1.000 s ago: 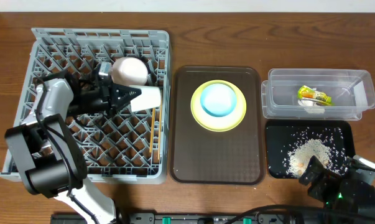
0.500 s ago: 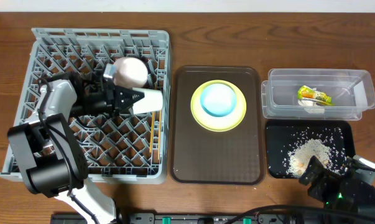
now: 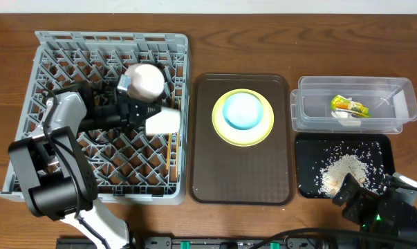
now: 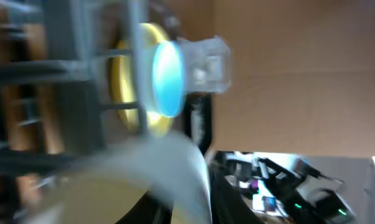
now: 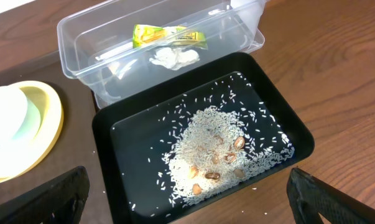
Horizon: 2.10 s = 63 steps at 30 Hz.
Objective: Sort waste into correct bins and load items into the dishwasher
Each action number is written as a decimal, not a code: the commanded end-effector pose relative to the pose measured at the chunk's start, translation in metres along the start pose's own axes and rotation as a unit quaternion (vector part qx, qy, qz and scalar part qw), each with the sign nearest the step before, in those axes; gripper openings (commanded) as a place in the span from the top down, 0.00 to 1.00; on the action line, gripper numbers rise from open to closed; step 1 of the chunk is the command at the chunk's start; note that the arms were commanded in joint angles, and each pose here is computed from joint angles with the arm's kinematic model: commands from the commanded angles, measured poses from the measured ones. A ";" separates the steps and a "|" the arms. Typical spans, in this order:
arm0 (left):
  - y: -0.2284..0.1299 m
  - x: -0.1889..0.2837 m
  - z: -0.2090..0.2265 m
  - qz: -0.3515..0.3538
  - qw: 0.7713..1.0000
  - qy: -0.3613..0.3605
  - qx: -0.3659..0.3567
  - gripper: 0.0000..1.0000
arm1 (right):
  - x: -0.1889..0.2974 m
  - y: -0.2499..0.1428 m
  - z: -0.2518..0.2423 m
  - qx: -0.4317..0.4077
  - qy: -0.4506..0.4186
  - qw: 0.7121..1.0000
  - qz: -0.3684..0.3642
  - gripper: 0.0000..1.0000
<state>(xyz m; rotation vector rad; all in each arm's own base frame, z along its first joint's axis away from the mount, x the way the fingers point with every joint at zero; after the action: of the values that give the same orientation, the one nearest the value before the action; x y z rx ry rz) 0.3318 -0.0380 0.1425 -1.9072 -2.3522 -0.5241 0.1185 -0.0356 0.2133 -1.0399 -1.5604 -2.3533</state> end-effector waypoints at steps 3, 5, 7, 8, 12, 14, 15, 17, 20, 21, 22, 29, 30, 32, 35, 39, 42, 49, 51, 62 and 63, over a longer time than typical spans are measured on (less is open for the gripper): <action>0.004 0.019 0.020 -0.003 0.996 0.072 0.062 0.74 | 0.001 0.001 -0.001 -0.005 -0.003 1.000 -0.003 0.01; 0.007 0.024 0.016 -0.011 0.995 0.075 0.060 0.68 | 0.001 0.001 -0.001 -0.005 -0.003 1.000 -0.003 0.01; 0.008 0.027 0.014 -0.011 0.994 0.094 0.062 0.61 | 0.001 0.001 -0.001 -0.005 -0.003 1.000 -0.003 0.01; 0.008 0.028 0.013 -0.010 0.993 0.104 0.061 0.56 | 0.001 0.001 -0.001 -0.005 -0.003 1.000 -0.003 0.01; 0.008 0.039 0.008 -0.013 0.984 0.165 0.058 0.40 | 0.001 0.001 -0.001 -0.005 -0.003 1.000 -0.003 0.01; 0.010 0.046 0.002 -0.022 0.979 0.197 0.053 0.39 | 0.001 0.001 -0.001 -0.005 -0.003 1.000 -0.003 0.01; 0.012 0.050 -0.002 -0.029 0.975 0.215 0.051 0.39 | 0.001 0.001 -0.001 -0.005 -0.003 1.000 -0.003 0.01; 0.014 0.057 -0.012 -0.044 0.969 0.240 0.043 0.38 | 0.001 0.001 -0.001 -0.005 -0.003 1.000 -0.003 0.01; 0.014 0.071 -0.028 -0.077 0.953 0.292 0.038 0.38 | 0.001 0.001 -0.001 -0.005 -0.003 1.000 -0.003 0.01; 0.013 0.078 -0.033 -0.092 0.942 0.319 0.039 0.38 | 0.001 0.001 -0.001 -0.005 -0.003 1.000 -0.003 0.01; 0.012 0.083 -0.036 -0.101 0.936 0.334 0.042 0.38 | 0.001 0.001 -0.001 -0.005 -0.003 1.000 -0.003 0.01; -0.003 0.099 -0.075 -0.152 0.911 0.384 0.019 0.37 | 0.001 0.001 -0.001 -0.005 -0.003 1.000 -0.003 0.01; -0.005 0.096 -0.081 -0.149 0.912 0.382 0.011 0.37 | 0.001 0.001 -0.001 -0.005 -0.003 1.000 -0.003 0.01; -0.009 0.084 -0.089 -0.136 0.916 0.377 -0.008 0.10 | 0.001 0.001 -0.001 -0.005 -0.003 1.000 -0.003 0.01; -0.012 0.066 -0.095 -0.110 0.922 0.371 -0.027 0.02 | 0.001 0.001 -0.001 -0.005 -0.003 1.000 -0.003 0.01; -0.011 0.051 -0.087 -0.083 0.913 0.397 -0.047 0.92 | 0.001 0.001 -0.001 -0.005 -0.003 1.000 -0.003 0.01; -0.010 0.051 -0.072 -0.073 0.891 0.447 -0.035 0.92 | 0.001 0.001 -0.001 -0.005 -0.003 1.000 -0.003 0.01; -0.008 0.042 -0.037 -0.036 0.865 0.500 -0.004 0.92 | 0.001 0.001 -0.001 -0.005 -0.003 1.000 -0.003 0.01; -0.006 0.039 -0.027 -0.027 0.863 0.505 0.005 0.92 | 0.001 0.001 -0.001 -0.005 -0.003 1.000 -0.003 0.01; -0.008 0.024 0.029 0.044 0.853 0.518 0.049 0.92 | 0.001 0.001 -0.001 -0.005 -0.003 1.000 -0.003 0.01; -0.008 0.023 0.032 0.047 0.852 0.518 0.051 0.92 | 0.001 0.001 -0.001 -0.005 -0.003 1.000 -0.003 0.01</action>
<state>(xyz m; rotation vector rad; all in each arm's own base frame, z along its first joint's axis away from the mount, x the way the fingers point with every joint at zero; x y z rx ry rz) 0.3222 -0.0119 0.1360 -1.1548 -1.5758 -1.0587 0.1185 -0.0355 0.2133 -1.0395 -1.5602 -2.3532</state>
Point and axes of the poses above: each gripper's point midway between its finger pads, its own x axis back along the fingers, its own z axis along the line the jaws close on, y = z × x, the point moved 3 cm from there along x, back along the fingers, and after that the axes turned 6 degrees about -x, right-handed, at the moved point
